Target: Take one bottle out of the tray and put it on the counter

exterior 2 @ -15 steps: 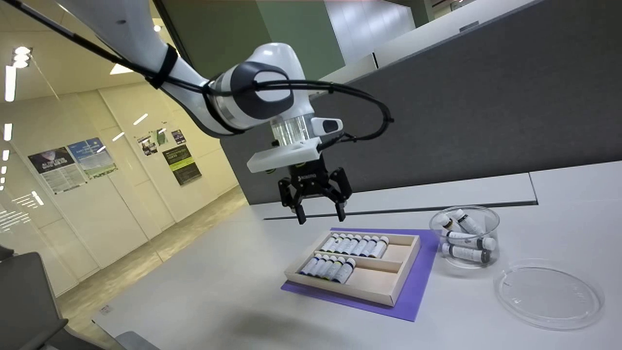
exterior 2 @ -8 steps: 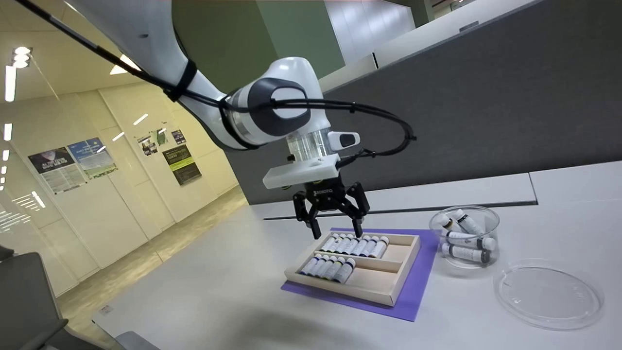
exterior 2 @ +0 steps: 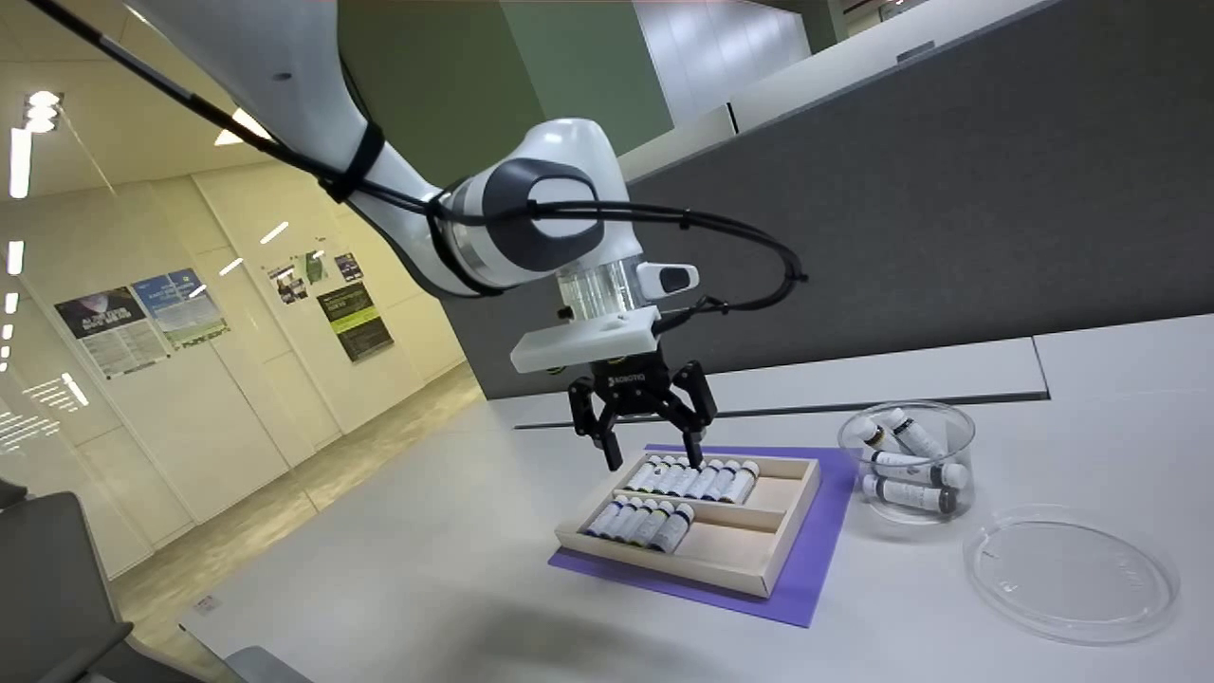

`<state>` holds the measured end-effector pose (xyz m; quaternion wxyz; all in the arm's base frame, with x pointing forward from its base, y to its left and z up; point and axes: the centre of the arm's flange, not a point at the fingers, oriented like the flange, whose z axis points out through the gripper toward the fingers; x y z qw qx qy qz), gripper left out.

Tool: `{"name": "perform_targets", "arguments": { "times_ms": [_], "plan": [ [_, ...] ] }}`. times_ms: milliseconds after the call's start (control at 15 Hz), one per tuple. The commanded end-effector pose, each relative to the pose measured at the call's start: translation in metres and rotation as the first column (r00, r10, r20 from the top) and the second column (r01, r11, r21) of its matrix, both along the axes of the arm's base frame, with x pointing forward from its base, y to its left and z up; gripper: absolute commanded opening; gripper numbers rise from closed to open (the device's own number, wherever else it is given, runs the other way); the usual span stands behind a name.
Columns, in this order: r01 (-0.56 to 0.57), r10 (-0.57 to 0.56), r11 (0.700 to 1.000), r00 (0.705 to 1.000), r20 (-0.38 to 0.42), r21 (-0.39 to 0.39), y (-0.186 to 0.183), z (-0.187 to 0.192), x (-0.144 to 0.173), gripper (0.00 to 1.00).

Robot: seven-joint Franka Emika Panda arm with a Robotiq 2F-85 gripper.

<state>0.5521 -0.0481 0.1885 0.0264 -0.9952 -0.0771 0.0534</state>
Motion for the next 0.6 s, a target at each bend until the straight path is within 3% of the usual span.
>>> {"name": "perform_targets", "arguments": {
  "times_ms": [0,533],
  "plan": [
    [0.010,-0.010,1.000,1.000,0.002,-0.004,-0.006,-0.019,0.001,1.00],
    [0.036,-0.035,0.999,0.998,0.044,-0.020,-0.021,-0.059,0.001,1.00]
  ]
}}
